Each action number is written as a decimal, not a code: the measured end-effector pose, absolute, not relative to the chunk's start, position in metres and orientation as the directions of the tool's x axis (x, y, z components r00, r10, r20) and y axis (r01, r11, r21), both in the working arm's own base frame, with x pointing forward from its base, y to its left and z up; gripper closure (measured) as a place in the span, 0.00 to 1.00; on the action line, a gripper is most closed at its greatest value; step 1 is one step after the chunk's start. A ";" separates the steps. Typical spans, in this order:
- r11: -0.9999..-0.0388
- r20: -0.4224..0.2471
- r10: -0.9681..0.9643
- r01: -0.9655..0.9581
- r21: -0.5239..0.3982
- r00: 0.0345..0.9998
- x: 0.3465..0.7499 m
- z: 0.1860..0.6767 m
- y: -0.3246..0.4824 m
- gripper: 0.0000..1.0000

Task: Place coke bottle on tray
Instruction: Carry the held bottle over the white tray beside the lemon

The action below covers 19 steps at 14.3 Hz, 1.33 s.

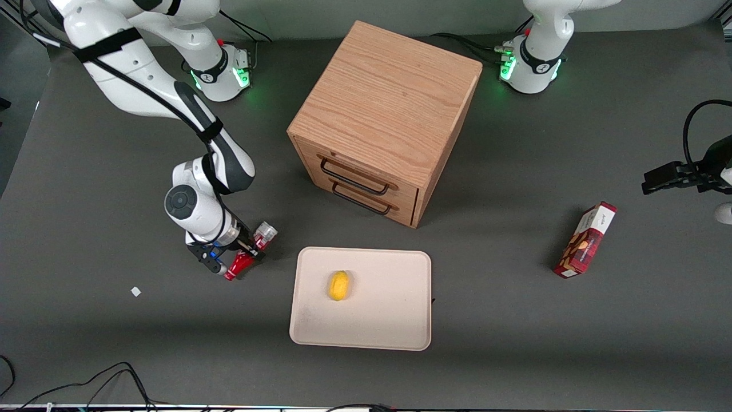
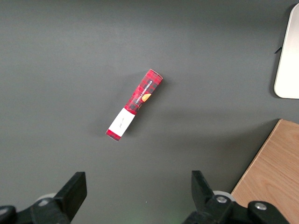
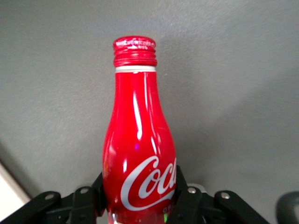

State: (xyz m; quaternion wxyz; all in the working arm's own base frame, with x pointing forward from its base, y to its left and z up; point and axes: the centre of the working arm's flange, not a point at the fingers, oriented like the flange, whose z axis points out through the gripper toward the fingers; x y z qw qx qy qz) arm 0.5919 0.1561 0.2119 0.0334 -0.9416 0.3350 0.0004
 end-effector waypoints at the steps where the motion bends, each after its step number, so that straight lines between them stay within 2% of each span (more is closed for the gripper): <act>1: -0.779 -0.027 -0.625 -0.626 -0.044 0.780 0.592 0.238 0.156 0.45; 7: -0.864 -0.075 -0.504 -0.500 0.065 0.861 0.588 0.428 0.152 0.45; 11: -0.882 -0.075 -0.470 -0.468 0.050 0.879 0.605 0.508 0.154 0.45; 15: -0.891 -0.106 -0.453 -0.451 0.043 0.885 0.639 0.522 0.164 0.45; 19: -0.926 -0.139 -0.377 -0.376 0.038 0.916 0.675 0.457 0.232 0.45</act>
